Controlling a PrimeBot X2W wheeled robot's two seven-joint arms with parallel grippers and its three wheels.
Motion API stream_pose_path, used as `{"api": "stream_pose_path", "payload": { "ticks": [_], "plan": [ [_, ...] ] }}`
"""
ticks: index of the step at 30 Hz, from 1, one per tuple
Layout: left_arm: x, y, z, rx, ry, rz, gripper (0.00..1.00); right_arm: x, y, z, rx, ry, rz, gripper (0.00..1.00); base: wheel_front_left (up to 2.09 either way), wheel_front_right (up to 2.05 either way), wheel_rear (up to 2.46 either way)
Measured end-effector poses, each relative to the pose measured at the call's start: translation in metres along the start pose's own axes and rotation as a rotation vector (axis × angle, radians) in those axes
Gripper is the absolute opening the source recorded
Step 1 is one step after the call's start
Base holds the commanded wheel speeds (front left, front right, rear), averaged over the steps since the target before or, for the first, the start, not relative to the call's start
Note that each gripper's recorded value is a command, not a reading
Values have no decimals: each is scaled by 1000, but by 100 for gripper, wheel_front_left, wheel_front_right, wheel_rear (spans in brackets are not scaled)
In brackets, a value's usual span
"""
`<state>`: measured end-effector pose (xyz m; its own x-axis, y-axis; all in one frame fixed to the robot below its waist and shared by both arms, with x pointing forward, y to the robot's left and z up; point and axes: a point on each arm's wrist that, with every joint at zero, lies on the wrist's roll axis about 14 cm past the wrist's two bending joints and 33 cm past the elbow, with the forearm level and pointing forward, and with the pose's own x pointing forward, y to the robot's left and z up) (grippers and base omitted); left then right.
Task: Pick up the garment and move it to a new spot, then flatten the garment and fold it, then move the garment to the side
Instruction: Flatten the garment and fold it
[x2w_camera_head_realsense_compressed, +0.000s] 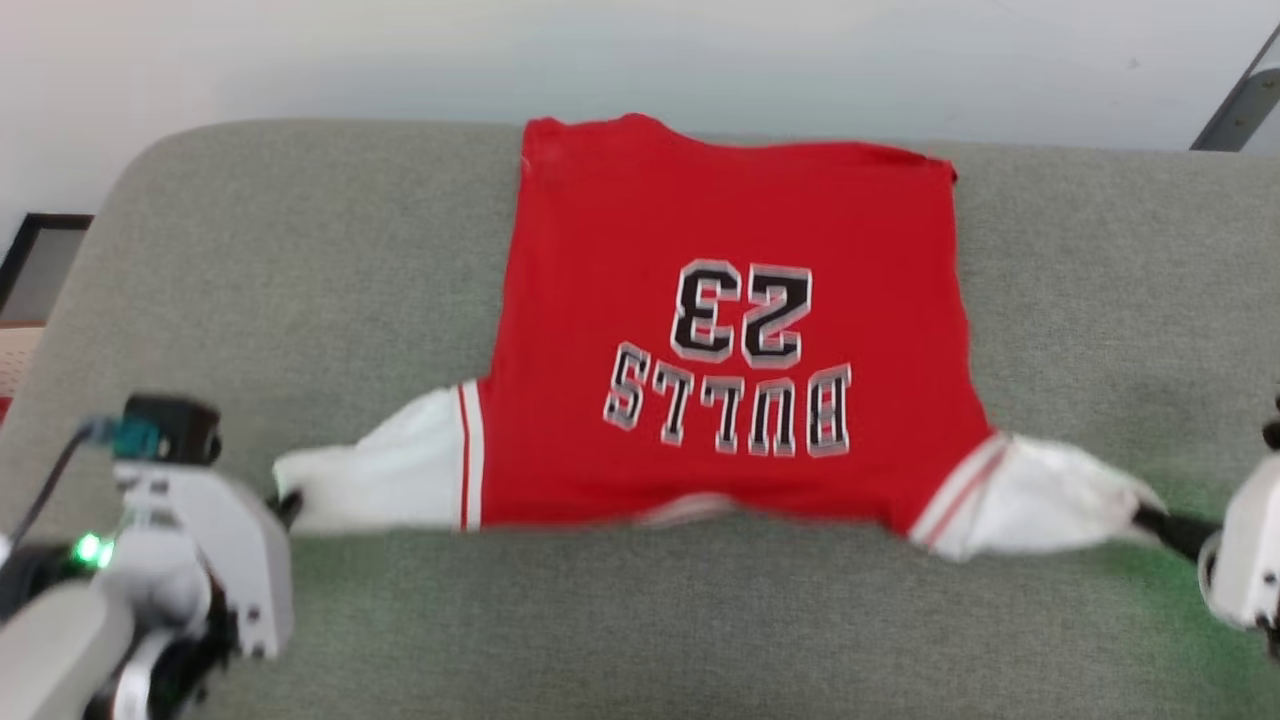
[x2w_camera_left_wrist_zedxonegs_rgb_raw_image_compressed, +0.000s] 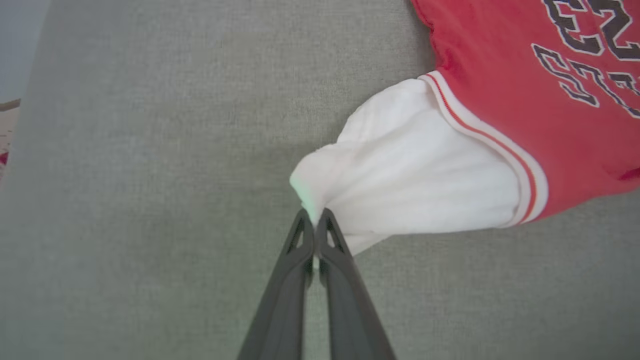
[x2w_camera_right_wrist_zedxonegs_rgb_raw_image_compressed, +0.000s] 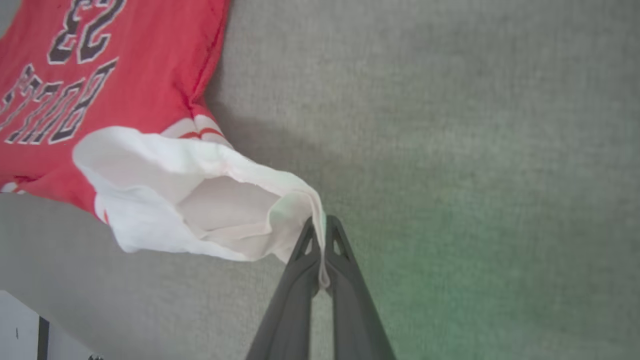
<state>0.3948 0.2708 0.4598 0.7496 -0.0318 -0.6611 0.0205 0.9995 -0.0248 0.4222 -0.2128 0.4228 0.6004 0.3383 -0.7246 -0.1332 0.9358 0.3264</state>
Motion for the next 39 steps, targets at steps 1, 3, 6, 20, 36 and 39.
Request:
{"api": "stream_pose_path", "payload": {
  "ticks": [1,3,6,20,36,39],
  "plan": [
    [-7,0,-5,-8,11,8,0,-3,1,-6,0,20,6,0,0,0,0],
    [-19,-3,-17,-13,35,16,0,-8,1,-24,3,78,10,0,0,0,0],
    [-34,-6,-33,-40,67,29,0,-18,4,-44,6,138,26,0,0,0,0],
    [-55,-26,-86,-109,188,19,0,-26,9,-99,12,255,-17,14,0,0,0],
    [-33,-41,-81,-94,157,-23,0,-20,21,-28,-109,55,-27,100,0,0,0],
    [-28,-44,-74,-92,131,-34,0,-20,28,20,-142,-114,-26,100,0,0,0]
  ]
}}
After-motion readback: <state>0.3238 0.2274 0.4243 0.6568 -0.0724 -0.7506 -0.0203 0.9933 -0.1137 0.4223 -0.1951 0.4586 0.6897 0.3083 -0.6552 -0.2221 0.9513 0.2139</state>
